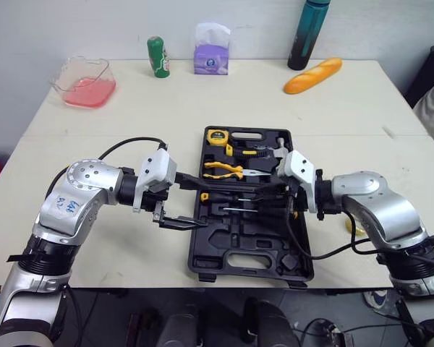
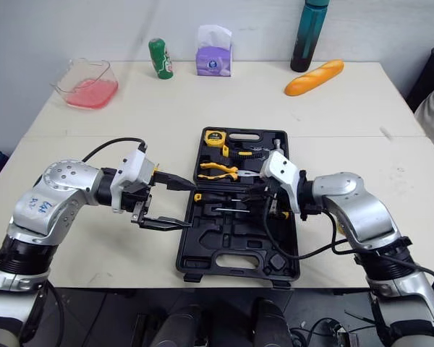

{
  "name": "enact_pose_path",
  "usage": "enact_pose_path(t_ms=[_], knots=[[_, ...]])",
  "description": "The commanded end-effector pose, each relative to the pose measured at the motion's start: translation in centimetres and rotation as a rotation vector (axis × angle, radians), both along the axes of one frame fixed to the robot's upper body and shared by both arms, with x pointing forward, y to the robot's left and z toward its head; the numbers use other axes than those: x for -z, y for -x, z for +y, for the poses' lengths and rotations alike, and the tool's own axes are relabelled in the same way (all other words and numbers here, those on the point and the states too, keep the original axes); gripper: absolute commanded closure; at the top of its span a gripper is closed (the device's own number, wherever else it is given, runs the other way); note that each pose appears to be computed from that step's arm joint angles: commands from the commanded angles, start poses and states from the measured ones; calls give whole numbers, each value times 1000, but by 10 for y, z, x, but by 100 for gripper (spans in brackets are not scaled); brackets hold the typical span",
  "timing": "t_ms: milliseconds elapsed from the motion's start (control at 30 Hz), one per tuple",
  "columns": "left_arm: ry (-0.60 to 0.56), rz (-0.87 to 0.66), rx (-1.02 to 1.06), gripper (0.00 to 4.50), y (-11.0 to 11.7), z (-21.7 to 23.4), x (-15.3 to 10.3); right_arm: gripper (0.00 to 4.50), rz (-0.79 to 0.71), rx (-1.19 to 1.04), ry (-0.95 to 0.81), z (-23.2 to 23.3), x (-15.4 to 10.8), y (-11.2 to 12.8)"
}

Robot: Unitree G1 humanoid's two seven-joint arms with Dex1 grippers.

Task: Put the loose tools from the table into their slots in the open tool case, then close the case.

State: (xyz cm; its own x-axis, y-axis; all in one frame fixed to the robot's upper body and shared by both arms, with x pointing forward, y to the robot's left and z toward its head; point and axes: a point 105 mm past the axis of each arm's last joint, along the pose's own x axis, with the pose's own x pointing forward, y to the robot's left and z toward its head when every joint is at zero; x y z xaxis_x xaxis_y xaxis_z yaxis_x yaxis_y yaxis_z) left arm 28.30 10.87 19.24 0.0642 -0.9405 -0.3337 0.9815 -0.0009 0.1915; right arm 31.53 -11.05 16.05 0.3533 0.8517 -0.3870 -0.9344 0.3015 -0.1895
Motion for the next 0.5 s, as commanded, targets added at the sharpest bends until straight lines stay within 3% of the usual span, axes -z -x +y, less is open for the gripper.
enact_pose_path(t_ms=[33, 200, 500], knots=[[6, -38, 22, 0, 0, -4, -8, 446, -10, -17, -20, -2, 6, 4], [6, -38, 28, 0, 0, -5, -8, 446, 26, 4, -5, -5, 21, 4], [3, -38, 36, 0, 0, -7, -7, 446, 206, 129, 260, -30, 97, 11]])
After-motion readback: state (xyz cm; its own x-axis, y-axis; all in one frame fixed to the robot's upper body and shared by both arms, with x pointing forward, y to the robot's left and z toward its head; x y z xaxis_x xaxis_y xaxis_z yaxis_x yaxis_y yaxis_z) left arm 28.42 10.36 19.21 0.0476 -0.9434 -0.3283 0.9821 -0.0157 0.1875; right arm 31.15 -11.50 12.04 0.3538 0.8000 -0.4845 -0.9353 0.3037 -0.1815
